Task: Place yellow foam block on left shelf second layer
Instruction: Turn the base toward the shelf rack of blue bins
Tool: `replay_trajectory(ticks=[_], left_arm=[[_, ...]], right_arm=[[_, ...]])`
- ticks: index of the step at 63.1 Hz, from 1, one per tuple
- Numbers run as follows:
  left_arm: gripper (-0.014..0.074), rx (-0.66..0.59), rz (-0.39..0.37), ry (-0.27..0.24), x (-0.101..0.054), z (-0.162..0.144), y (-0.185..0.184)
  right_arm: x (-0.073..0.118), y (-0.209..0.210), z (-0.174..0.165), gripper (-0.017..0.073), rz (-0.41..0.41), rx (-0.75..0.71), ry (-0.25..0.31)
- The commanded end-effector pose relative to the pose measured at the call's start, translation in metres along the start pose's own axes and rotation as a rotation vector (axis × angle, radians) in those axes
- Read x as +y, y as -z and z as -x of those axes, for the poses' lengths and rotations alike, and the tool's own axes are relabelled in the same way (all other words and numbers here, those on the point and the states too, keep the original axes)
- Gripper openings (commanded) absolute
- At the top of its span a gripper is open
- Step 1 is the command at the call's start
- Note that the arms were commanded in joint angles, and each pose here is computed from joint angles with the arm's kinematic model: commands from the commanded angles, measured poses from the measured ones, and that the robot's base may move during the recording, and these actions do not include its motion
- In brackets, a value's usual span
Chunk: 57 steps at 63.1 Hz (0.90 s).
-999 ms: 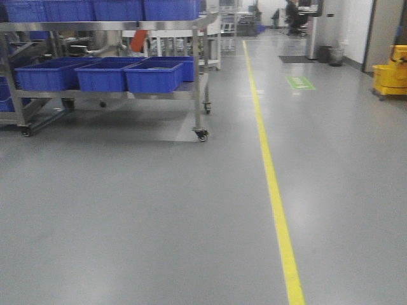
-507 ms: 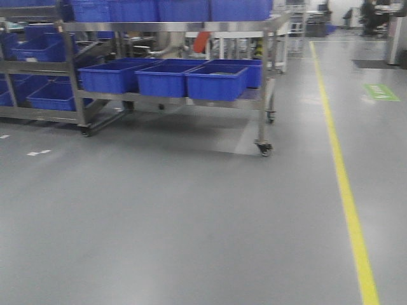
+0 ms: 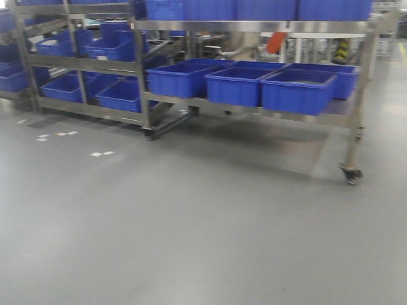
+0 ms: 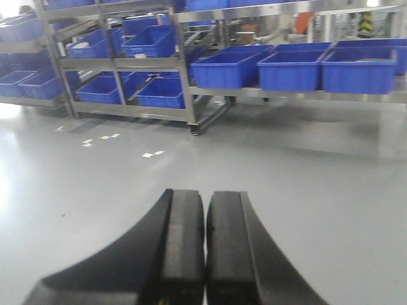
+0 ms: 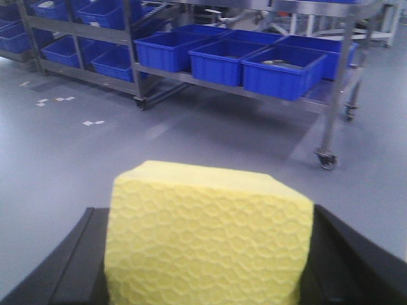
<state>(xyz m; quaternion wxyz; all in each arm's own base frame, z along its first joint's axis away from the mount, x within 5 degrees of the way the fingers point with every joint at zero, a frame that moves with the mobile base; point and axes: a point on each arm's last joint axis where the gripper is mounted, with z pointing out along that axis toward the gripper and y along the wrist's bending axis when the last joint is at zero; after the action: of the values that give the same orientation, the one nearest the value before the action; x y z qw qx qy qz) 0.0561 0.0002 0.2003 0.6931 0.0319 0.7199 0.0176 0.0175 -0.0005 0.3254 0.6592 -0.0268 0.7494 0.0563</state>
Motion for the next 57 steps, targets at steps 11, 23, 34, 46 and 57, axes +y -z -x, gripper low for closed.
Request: replay_trajectory(ticks=[11, 23, 34, 46, 57], left_arm=[[0.0137, -0.073, -0.022, 0.006, -0.0023, -0.0002, -0.0001], [0.0137, -0.073, -0.022, 0.006, -0.0023, -0.0002, -0.0001], [0.0137, -0.073, -0.022, 0.006, -0.0023, -0.0002, -0.0001], [0.0137, -0.073, -0.022, 0.006, -0.0023, -0.0002, -0.0001], [0.0137, -0.073, -0.022, 0.006, -0.0023, -0.0002, -0.0001]], right_arm=[[0.0009, 0.0019, 0.0165, 0.0344, 0.002, -0.103, 0.009], [0.0009, 0.0019, 0.0165, 0.0344, 0.002, -0.103, 0.009], [0.0009, 0.0019, 0.0165, 0.0344, 0.002, -0.103, 0.009], [0.0009, 0.0019, 0.0165, 0.0344, 0.002, -0.103, 0.009], [0.0009, 0.0019, 0.0165, 0.0344, 0.002, -0.103, 0.009]])
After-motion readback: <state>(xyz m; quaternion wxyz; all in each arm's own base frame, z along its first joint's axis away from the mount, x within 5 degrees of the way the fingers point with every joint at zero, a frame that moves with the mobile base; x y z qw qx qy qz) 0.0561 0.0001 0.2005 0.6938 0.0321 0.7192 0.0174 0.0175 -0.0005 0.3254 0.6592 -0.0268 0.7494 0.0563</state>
